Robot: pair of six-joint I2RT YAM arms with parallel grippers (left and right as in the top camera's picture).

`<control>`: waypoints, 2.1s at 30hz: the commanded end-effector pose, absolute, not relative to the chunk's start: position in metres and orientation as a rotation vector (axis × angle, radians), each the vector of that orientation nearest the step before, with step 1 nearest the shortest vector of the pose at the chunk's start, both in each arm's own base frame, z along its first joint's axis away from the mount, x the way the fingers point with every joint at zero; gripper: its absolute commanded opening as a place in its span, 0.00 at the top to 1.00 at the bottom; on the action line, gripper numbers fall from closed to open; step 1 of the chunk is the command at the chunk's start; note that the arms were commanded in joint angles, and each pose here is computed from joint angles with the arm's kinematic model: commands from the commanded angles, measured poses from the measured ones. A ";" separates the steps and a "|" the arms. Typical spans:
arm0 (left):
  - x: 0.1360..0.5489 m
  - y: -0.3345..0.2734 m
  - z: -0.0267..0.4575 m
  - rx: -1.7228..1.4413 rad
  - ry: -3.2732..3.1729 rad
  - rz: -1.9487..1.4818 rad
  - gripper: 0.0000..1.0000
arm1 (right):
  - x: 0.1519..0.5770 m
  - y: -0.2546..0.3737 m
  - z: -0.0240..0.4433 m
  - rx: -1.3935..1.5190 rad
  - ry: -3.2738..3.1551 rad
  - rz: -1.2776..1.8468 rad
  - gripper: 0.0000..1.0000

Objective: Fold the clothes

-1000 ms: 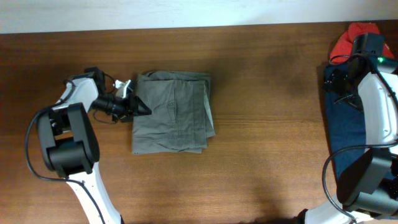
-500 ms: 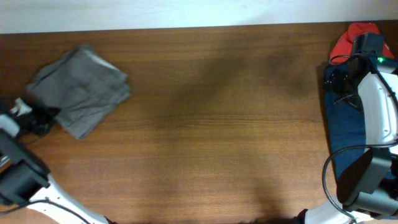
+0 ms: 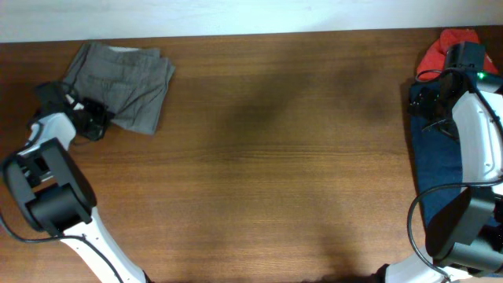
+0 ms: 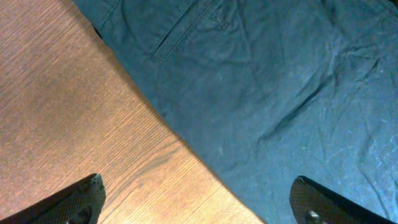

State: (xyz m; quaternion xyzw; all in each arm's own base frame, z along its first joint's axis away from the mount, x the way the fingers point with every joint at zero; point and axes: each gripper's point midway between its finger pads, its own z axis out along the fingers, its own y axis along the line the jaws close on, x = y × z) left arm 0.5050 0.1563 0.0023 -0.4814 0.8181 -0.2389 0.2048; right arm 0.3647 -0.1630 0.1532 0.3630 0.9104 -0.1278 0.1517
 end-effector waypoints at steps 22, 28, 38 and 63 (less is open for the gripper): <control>0.499 0.223 -0.024 -1.218 2.252 -0.441 0.99 | 0.364 -0.167 0.159 1.053 2.592 -0.382 0.02; 0.453 0.222 -0.053 -1.066 2.492 -0.434 0.99 | 0.364 -0.167 0.159 1.052 2.591 -0.382 0.02; 0.434 0.256 -0.051 -1.380 2.336 -0.506 0.99 | 0.364 -0.167 0.159 1.052 2.591 -0.382 0.02; 0.517 0.218 -0.065 -1.133 2.255 -0.365 0.94 | 0.364 -0.167 0.159 1.052 2.591 -0.382 0.02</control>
